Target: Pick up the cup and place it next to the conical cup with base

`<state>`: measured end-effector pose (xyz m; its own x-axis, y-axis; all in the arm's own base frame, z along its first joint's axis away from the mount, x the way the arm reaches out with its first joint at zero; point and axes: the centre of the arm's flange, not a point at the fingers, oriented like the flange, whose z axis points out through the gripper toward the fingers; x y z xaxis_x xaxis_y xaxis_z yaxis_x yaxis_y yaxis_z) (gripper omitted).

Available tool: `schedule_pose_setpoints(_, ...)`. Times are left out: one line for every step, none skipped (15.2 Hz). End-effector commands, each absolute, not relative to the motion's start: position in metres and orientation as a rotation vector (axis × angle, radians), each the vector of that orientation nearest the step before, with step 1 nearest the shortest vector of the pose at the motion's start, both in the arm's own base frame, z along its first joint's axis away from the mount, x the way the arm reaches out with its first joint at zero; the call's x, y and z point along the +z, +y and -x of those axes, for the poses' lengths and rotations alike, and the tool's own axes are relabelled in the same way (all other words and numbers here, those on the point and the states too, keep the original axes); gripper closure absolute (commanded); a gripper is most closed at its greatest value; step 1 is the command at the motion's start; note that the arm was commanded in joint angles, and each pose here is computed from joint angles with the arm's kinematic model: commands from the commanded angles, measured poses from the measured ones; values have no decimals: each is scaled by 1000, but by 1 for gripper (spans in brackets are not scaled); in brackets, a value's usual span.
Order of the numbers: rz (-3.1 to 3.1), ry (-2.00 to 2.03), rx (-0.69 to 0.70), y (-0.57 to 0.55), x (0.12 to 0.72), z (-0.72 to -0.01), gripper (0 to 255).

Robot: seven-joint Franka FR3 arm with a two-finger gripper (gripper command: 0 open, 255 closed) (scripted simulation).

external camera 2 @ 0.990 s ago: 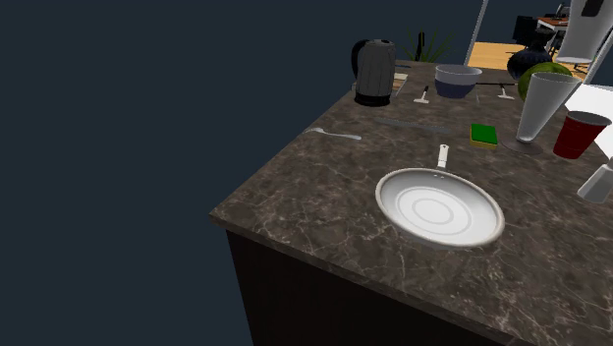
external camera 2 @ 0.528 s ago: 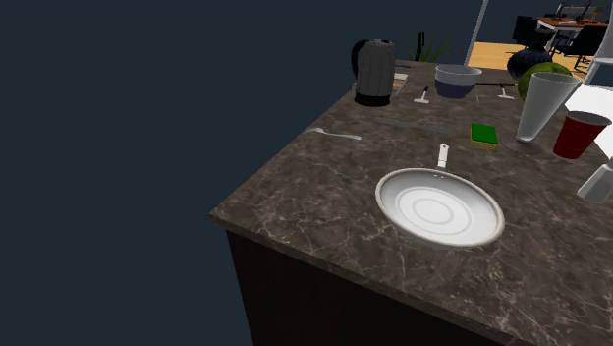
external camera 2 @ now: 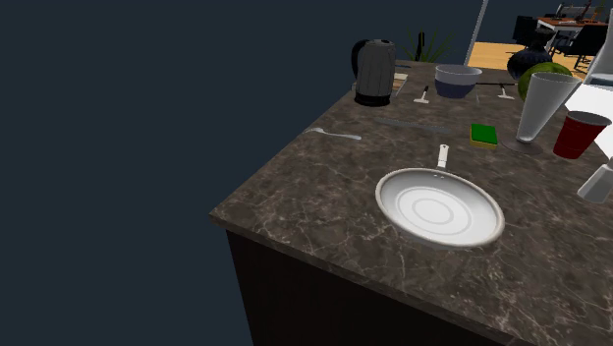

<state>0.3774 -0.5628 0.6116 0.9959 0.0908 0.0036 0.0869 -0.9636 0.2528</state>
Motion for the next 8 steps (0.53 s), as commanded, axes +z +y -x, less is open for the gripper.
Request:
schedule_pose_setpoints(-2883, 131, 23, -563, 601, -378, 255)
schedule_pose_setpoints(-2883, 131, 23, -563, 596, -378, 255)
schedule_pose_setpoints(-2883, 131, 23, -563, 591, -378, 255)
schedule_pose_setpoints(-2883, 131, 23, -563, 585, -378, 255)
schedule_pose_setpoints(-2883, 131, 23, -563, 580, -378, 255)
schedule_pose_setpoints(-2883, 131, 23, -563, 575, -378, 255)
schedule_pose_setpoints(-2883, 131, 23, -563, 569, -378, 255)
schedule_pose_setpoints(-2883, 131, 23, -563, 564, -378, 255)
